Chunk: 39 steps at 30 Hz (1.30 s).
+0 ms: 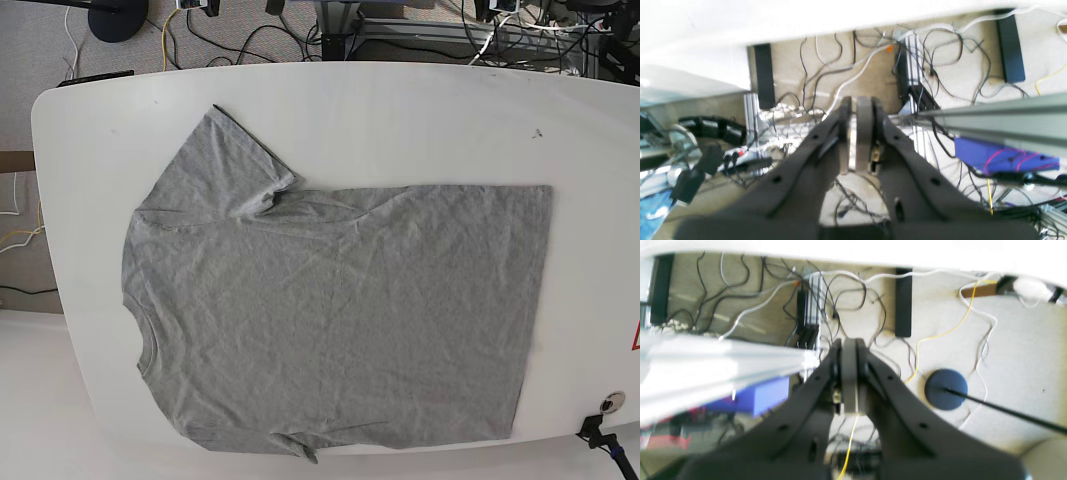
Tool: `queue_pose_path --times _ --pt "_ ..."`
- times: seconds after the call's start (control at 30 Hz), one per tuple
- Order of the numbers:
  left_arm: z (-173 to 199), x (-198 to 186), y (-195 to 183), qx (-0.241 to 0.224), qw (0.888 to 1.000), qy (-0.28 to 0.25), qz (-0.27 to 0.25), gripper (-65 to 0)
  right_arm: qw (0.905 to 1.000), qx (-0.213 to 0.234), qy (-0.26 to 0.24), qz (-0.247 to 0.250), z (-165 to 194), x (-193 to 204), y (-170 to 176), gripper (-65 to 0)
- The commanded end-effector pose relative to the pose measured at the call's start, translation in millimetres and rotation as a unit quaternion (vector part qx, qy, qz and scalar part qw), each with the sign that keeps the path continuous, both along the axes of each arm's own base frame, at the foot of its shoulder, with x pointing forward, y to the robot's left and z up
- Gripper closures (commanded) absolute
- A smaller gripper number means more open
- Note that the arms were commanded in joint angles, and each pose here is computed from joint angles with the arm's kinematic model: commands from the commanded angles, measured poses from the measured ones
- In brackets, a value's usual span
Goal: Fold the T-shirt properly
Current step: 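Lower both grippers toward the shirt's shoulder corners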
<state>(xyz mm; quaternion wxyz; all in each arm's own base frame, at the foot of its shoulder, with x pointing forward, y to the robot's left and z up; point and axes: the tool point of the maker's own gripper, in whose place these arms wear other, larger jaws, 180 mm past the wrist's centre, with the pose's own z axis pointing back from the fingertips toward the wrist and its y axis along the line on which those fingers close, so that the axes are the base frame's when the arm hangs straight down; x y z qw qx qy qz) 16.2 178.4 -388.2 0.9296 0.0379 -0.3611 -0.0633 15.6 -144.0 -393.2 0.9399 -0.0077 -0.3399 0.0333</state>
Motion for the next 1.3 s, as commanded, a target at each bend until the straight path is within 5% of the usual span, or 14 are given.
queue_pose_path --times 0.0,0.13,0.57,0.7,0.87,1.0,1.27 --pt "6.2 6.3 0.4 0.001 1.0 -0.016 0.0 -14.0 0.9994 0.01 -0.032 0.005 8.4 16.7 7.4 0.0" --pt "7.9 26.7 0.2 0.001 0.999 -0.043 0.001 -31.7 0.9968 0.017 -0.077 0.009 16.7 48.0 12.9 0.0" --pt "27.0 105.3 6.8 0.008 0.989 -0.149 0.003 -32.0 0.9845 0.021 -0.173 0.014 34.0 122.3 16.8 -0.6" --pt "36.4 125.3 19.7 0.023 0.984 -0.178 0.012 -32.1 0.9819 0.022 -0.188 0.011 38.2 132.7 16.3 -14.5" --pt "46.7 143.3 29.6 0.023 0.979 -0.202 -0.001 -35.9 0.9754 0.099 -0.192 -0.042 38.6 139.8 14.4 -39.2" --pt "56.7 157.6 35.2 -0.024 0.972 -0.232 0.034 -49.0 0.9657 0.163 -0.184 -0.083 37.1 142.4 13.1 -40.9" --pt "49.8 174.0 54.6 -0.064 0.973 -0.2 0.092 -50.2 0.9304 0.306 -0.096 -0.177 21.0 149.0 1.2 -40.9"
